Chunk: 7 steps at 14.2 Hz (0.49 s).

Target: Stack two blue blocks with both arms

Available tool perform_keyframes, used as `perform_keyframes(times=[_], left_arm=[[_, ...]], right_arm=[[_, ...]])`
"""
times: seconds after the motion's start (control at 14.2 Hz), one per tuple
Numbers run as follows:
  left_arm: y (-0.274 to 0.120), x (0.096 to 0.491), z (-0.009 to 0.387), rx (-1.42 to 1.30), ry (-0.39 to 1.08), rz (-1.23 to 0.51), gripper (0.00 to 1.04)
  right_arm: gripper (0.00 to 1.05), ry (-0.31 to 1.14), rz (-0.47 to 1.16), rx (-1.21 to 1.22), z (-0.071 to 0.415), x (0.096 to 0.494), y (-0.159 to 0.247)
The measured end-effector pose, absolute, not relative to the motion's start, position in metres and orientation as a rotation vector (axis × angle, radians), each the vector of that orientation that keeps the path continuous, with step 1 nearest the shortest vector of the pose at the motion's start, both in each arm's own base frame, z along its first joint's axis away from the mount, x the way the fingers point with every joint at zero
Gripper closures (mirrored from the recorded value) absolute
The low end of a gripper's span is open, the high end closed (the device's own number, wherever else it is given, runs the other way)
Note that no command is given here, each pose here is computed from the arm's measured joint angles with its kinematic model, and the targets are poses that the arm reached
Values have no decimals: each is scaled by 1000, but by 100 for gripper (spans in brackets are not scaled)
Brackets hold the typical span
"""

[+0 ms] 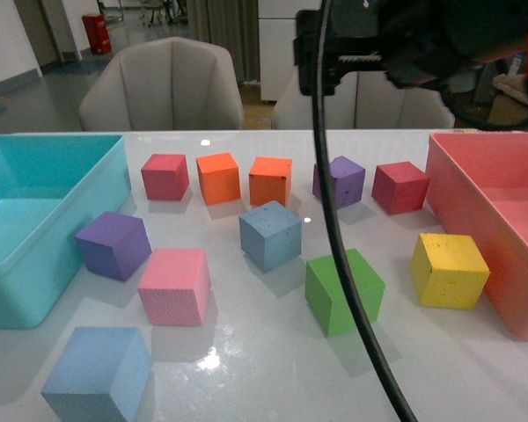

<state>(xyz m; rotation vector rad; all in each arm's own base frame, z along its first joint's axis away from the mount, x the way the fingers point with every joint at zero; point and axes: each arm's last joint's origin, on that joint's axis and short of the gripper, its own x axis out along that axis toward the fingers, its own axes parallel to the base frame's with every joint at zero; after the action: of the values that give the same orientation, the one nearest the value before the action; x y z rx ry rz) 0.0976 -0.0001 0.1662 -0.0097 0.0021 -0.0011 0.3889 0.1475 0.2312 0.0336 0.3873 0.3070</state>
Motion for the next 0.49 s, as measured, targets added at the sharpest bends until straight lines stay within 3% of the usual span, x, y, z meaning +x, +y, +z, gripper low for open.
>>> perform_keyframes(times=[0.28, 0.35, 0.49], left_arm=[[0, 98, 166, -10, 2, -1, 7], [0, 98, 166, -10, 2, 0, 7], [0, 98, 166, -10, 5, 4, 7]], right_arm=[[7, 211, 237, 138, 247, 265, 106], [18, 76, 116, 116, 236, 252, 95], [44, 96, -11, 16, 209, 215, 50]])
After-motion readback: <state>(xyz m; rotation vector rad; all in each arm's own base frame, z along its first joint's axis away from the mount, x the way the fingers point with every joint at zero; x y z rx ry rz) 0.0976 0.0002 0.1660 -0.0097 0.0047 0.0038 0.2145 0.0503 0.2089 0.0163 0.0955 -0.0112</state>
